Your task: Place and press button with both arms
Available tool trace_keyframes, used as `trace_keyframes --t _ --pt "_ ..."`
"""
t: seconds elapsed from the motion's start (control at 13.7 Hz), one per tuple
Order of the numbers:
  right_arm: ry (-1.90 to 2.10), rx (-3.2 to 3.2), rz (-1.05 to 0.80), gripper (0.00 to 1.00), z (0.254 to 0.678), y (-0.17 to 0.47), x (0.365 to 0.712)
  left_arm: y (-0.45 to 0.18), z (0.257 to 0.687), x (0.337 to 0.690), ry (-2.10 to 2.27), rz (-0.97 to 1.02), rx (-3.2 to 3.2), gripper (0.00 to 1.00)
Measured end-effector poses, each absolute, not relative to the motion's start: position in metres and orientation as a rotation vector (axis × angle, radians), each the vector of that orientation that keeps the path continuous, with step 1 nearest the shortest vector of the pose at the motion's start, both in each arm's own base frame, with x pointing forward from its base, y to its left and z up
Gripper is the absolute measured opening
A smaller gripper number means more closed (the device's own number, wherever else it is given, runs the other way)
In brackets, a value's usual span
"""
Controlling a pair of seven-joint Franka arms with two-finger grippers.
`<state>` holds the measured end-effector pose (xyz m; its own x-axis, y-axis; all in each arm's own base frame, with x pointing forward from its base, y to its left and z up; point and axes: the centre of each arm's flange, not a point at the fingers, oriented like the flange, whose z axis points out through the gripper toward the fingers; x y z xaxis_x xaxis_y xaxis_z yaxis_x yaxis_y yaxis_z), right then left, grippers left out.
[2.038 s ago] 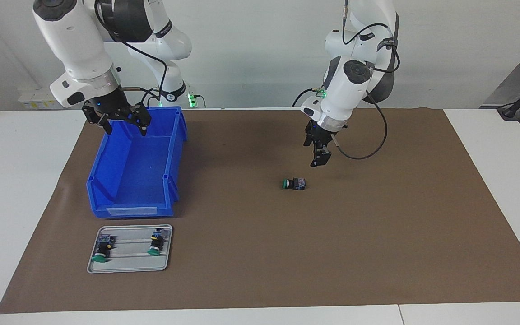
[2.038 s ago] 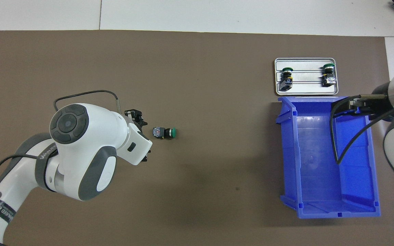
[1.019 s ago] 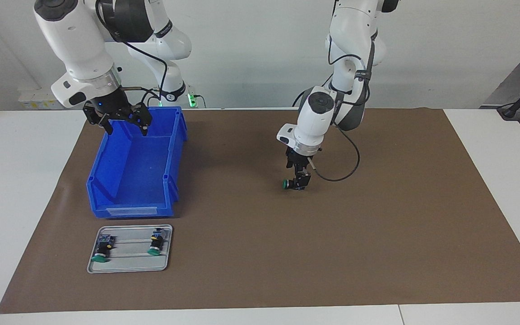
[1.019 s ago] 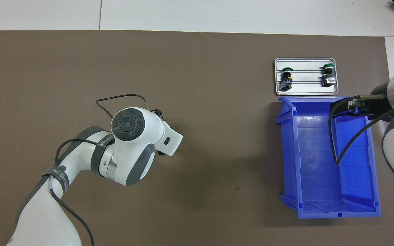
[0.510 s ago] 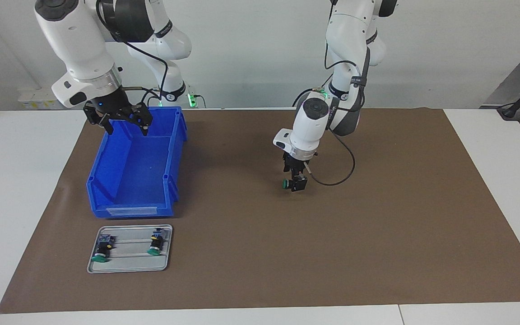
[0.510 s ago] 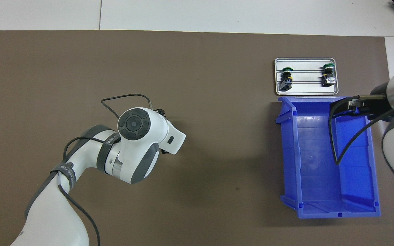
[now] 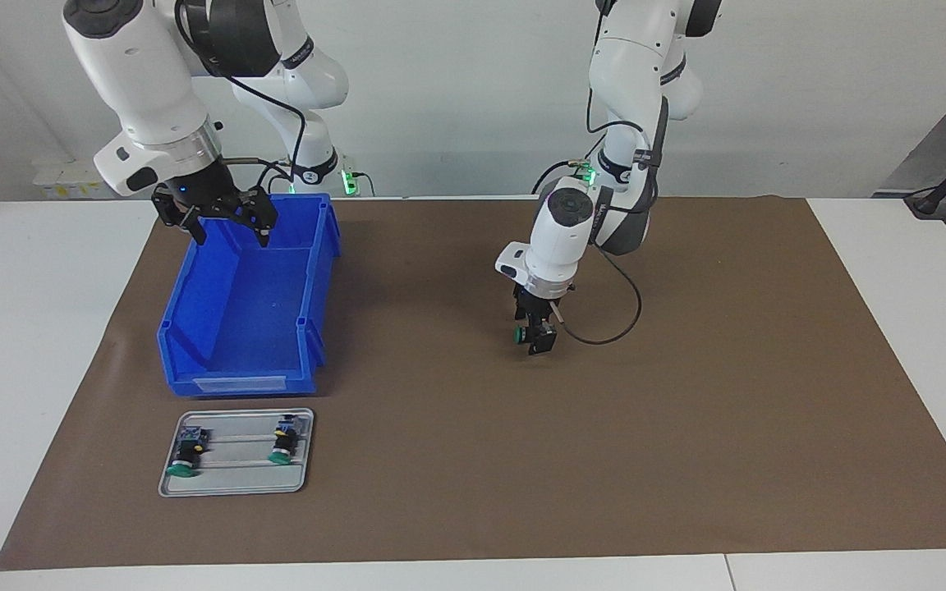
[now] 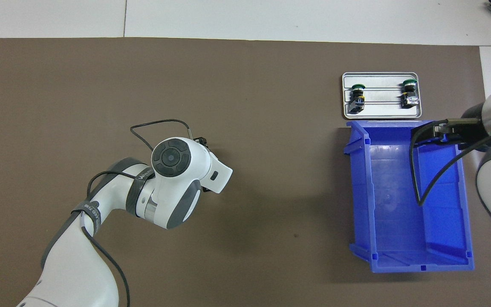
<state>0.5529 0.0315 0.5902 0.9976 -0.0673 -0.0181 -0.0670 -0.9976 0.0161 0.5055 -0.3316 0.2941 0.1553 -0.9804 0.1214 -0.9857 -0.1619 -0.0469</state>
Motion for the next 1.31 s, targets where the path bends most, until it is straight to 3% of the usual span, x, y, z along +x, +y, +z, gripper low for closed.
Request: trace_keyframes --t 0.51,0.8,1.31 --pt "-0.105 3.124 -0.029 1.0 0.5902 0.0315 0.5529 -0.3277 0.2855 0.5005 -2.033 0.161 2.333 0.89" --pt "-0.105 3.124 -0.029 1.0 0.5902 0.0315 0.5529 -0.329 0.2873 0.5004 -2.036 0.174 2.331 0.78" --pt "-0.105 3.124 -0.029 1.0 0.5902 0.0315 0.5529 -0.3301 0.2889 0.5019 -2.038 0.203 2.333 0.8"
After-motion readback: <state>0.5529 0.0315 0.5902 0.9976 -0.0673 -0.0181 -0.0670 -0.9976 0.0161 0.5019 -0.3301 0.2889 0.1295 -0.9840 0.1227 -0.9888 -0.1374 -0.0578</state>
